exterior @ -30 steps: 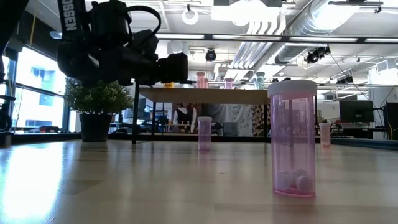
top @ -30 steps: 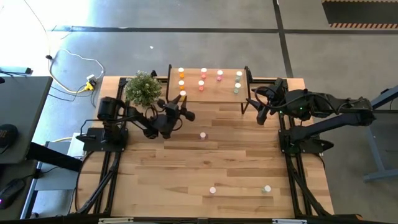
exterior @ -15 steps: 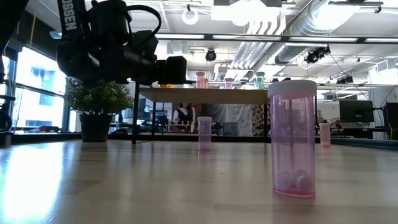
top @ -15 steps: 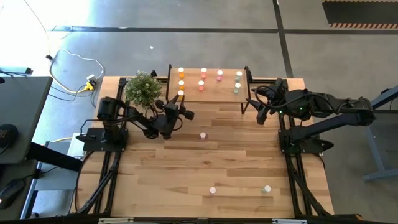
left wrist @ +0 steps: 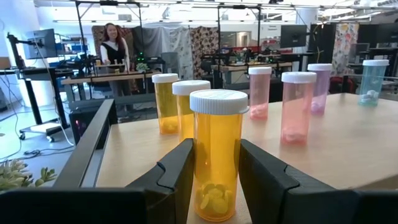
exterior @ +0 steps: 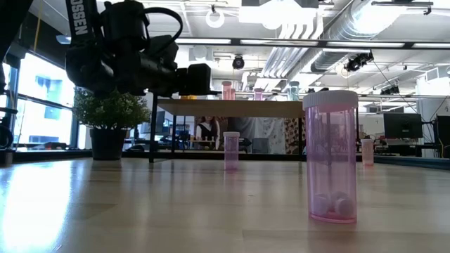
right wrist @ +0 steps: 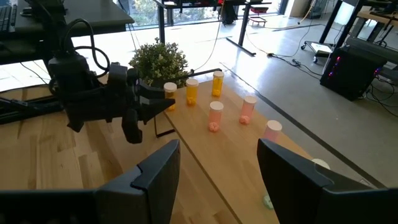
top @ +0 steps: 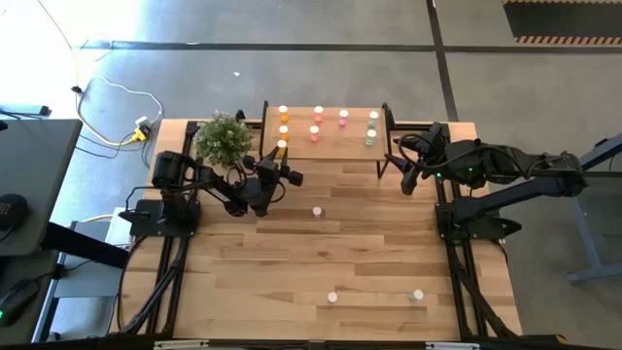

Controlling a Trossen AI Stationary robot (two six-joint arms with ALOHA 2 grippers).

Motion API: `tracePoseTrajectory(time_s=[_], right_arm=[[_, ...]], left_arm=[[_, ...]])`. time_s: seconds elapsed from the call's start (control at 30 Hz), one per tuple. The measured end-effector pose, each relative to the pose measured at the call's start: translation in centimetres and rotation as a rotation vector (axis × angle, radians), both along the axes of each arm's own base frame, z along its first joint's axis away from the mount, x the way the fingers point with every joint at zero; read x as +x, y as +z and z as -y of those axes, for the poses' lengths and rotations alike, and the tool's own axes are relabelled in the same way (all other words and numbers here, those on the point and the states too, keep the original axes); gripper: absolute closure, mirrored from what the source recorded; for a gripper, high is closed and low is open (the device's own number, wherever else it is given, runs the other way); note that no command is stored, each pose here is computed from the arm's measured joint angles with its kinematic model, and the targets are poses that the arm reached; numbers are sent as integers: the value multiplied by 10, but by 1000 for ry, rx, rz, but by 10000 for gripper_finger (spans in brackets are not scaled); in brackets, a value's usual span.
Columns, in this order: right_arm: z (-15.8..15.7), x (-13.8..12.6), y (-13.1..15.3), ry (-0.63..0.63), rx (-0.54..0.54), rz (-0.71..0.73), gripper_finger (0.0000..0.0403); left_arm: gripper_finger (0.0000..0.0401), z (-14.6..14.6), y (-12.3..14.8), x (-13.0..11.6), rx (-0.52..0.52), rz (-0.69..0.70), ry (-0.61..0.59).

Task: Pick and place medicine bottles onto shelf by color
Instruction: Put the orange pill bottle aligned with the other orange pill bottles on the shelf

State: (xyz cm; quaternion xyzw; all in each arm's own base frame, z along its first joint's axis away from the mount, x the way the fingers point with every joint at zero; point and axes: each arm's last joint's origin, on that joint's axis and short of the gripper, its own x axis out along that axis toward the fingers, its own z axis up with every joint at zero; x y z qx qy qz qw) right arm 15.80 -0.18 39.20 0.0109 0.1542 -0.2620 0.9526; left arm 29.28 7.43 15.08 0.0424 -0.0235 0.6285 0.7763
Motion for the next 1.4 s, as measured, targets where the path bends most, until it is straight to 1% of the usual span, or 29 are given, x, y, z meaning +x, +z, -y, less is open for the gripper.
tracePoseTrajectory(time_s=[0.37, 1.03, 1.2, 1.4], right_arm=[[0, 0, 0, 0, 0, 0, 197], [0, 0, 0, 11, 4, 0, 197], [0, 0, 0, 11, 6, 1, 197], [0, 0, 0, 10, 6, 1, 197]], left_arm=[[290, -2, -1, 0, -2, -11, 7], [213, -2, -1, 0, -6, -21, 18], [203, -2, 0, -1, 1, -17, 15], [201, -2, 2, 1, 10, -27, 11]])
